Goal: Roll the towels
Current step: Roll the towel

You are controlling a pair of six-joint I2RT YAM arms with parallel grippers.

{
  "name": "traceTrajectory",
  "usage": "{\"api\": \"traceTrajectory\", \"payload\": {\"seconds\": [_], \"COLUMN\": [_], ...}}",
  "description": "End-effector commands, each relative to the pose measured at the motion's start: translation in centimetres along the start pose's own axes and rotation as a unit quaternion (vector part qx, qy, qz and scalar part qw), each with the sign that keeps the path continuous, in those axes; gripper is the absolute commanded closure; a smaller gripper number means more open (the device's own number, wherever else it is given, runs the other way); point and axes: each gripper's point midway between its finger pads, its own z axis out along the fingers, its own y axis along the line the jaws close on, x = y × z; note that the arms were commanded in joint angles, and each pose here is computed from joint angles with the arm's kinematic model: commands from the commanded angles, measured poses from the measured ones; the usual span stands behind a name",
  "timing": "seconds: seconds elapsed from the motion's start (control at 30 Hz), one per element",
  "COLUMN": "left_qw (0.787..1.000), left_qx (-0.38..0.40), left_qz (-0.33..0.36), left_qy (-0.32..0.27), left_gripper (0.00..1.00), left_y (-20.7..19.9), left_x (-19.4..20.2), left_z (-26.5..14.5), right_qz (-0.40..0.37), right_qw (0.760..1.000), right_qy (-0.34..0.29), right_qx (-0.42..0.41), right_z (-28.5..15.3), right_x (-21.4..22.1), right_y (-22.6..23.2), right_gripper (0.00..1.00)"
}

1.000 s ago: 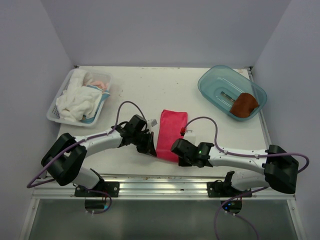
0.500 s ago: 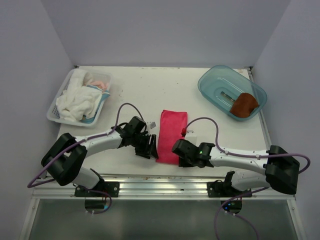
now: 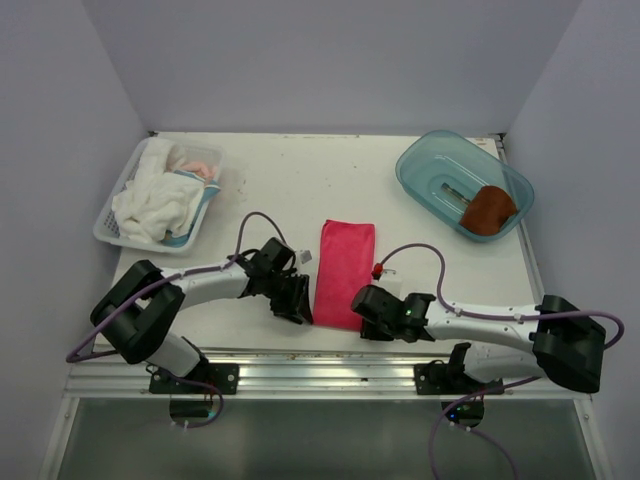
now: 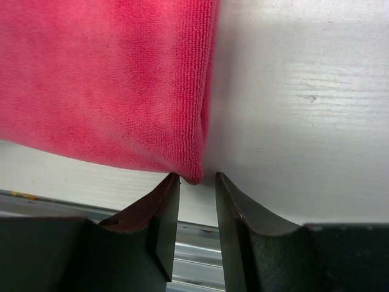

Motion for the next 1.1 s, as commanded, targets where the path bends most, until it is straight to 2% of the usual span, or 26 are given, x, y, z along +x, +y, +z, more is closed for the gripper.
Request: {"api": "traceTrajectory", "payload": {"seconds": [0.0, 0.23, 0.33, 0.47, 0.5, 0.63, 0.7, 0.73, 0.77, 0.87, 0.93, 1.03, 1.07], "left_qw": [1.000, 1.000, 1.000, 1.000, 1.000, 1.000, 1.000, 1.000, 1.000, 0.999, 0.999, 0.999, 0.999], "left_qx": [0.014, 0.014, 0.016, 0.020, 0.020, 0.018, 0.019, 0.020, 0.023, 0.031, 0.036, 0.039, 0.040], "left_qz": [0.000, -0.005, -0.009, -0.013, -0.018, -0.021, -0.019, -0.016, -0.013, -0.005, 0.001, 0.005, 0.007], "left_qy": [0.004, 0.014, 0.011, 0.014, 0.014, 0.014, 0.009, 0.007, 0.004, -0.005, -0.010, -0.022, -0.028], "left_gripper": [0.59, 0.62, 0.65, 0.80, 0.86, 0.98, 1.00, 0.98, 0.90, 0.75, 0.71, 0.61, 0.52], "left_y": [-0.6, -0.5, -0.5, -0.7, -0.7, -0.7, -0.8, -1.0, -1.2, -1.7, -1.9, -2.2, -2.4], "left_x": [0.3, 1.0, 1.0, 0.9, 0.9, 0.7, 0.5, 0.3, 0.2, -0.1, -0.2, -0.6, -0.8], "left_z": [0.6, 1.3, 1.4, 1.7, 1.7, 1.9, 1.8, 1.8, 1.6, 1.1, 1.0, 0.7, 0.6], "right_qz": [0.036, 0.029, 0.026, 0.023, 0.023, 0.024, 0.023, 0.022, 0.022, 0.021, 0.020, 0.017, 0.017], "right_qw": [0.999, 0.999, 0.999, 1.000, 0.999, 0.999, 0.999, 1.000, 1.000, 1.000, 1.000, 1.000, 1.000], "right_qy": [-0.008, -0.010, -0.010, -0.010, -0.012, -0.015, -0.018, -0.017, -0.017, -0.015, -0.017, -0.016, -0.015], "right_qx": [-0.019, -0.019, -0.019, -0.018, -0.019, -0.017, -0.016, -0.015, -0.015, -0.013, -0.014, -0.015, -0.015], "right_z": [0.2, 0.1, 0.1, 0.1, 0.0, -0.2, -0.2, -0.2, -0.2, -0.1, -0.1, -0.1, -0.1], "right_x": [-0.2, -0.4, -0.4, -0.5, -0.6, -0.7, -0.8, -0.8, -0.8, -0.7, -0.8, -0.9, -0.9], "right_y": [0.6, 0.7, 0.9, 0.8, 0.9, 0.7, 0.6, 0.6, 0.6, 0.6, 0.7, 1.0, 1.0], "right_gripper": [0.67, 0.73, 0.78, 0.94, 0.97, 1.00, 1.00, 1.00, 1.00, 1.00, 1.00, 1.00, 1.00]}}
